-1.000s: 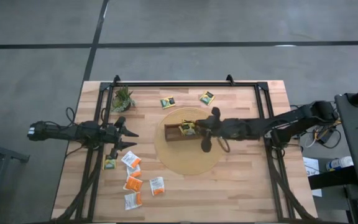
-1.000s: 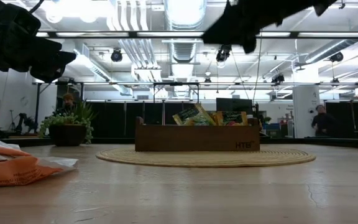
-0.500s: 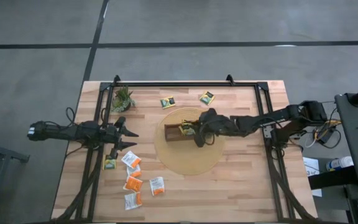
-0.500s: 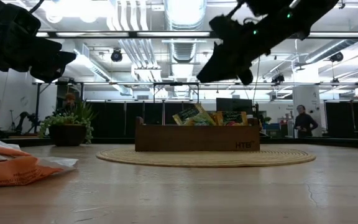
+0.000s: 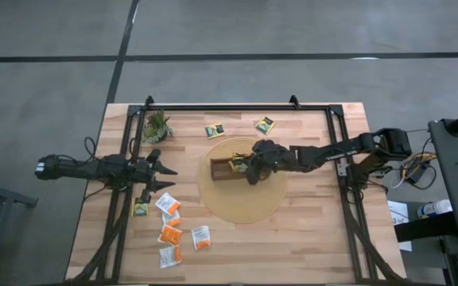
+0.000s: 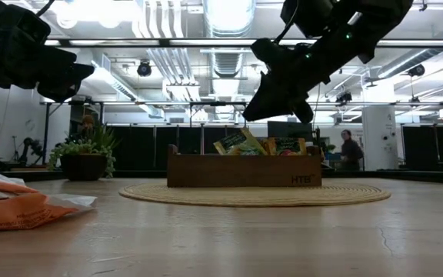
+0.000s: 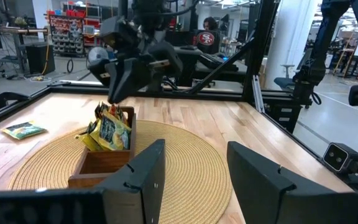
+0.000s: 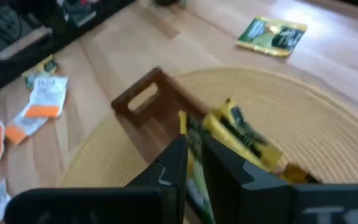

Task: Pick & Place Tea
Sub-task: Put the yellow tea bag into the middle section of the wooden organizer

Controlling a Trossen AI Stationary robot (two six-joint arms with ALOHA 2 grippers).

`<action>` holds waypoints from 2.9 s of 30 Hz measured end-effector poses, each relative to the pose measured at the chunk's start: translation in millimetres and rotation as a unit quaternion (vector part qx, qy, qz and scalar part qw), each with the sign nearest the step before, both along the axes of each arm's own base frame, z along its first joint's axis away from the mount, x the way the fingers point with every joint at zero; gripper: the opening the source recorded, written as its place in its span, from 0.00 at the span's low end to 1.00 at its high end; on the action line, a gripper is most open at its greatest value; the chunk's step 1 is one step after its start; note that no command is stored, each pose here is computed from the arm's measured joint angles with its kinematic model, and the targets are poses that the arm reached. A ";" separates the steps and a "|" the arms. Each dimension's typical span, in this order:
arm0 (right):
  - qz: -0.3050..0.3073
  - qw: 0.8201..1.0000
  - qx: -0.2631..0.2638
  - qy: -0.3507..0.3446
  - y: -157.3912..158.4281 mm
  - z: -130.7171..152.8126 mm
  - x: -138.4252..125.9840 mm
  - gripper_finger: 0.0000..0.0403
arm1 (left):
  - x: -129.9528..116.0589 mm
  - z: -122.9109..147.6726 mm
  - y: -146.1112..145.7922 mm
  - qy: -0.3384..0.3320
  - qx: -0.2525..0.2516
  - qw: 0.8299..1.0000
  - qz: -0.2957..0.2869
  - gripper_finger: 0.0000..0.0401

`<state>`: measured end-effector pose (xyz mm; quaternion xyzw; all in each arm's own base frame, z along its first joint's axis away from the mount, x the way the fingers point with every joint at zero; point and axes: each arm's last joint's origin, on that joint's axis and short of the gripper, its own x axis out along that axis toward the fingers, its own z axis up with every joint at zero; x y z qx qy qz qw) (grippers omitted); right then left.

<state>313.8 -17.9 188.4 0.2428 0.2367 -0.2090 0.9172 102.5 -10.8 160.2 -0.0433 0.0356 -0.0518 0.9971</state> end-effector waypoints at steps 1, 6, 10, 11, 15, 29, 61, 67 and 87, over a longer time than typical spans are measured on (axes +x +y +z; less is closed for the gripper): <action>-0.001 1.000 -0.001 -0.002 -0.2 0.6 0.1 0.12 | 0.0 0.0 0.0 0.000 0.000 1.000 0.000 0.42; -0.005 1.000 0.007 -0.006 0.5 1.1 0.2 0.12 | 0.0 0.0 0.0 0.000 0.000 1.000 0.000 0.42; -0.016 1.000 0.004 0.002 -1.2 -4.1 1.5 0.12 | 0.0 0.0 0.0 0.000 0.000 1.000 0.000 0.42; -0.017 1.000 0.004 0.005 -1.7 -5.4 1.5 0.12 | 0.0 0.0 0.0 0.000 0.000 1.000 0.000 0.42; -0.026 1.000 0.011 0.008 -4.5 -8.8 2.4 0.12 | 0.0 0.0 0.0 0.000 0.000 1.000 0.000 0.42; -0.029 0.999 0.011 0.011 -6.5 -10.6 2.7 0.12 | 0.0 0.0 0.0 0.000 0.000 1.000 0.000 0.42; -0.019 0.999 -0.011 0.035 -11.8 -24.8 9.0 0.11 | 0.0 0.0 0.0 0.000 0.000 1.000 0.000 0.42; 0.001 0.999 -0.023 0.026 -11.2 -17.0 13.0 0.04 | 0.0 0.0 0.0 0.000 0.000 1.000 0.000 0.42; 0.074 0.992 -0.094 -0.039 1.6 -16.1 12.7 0.02 | 0.0 0.0 0.0 0.000 0.000 1.000 0.000 0.42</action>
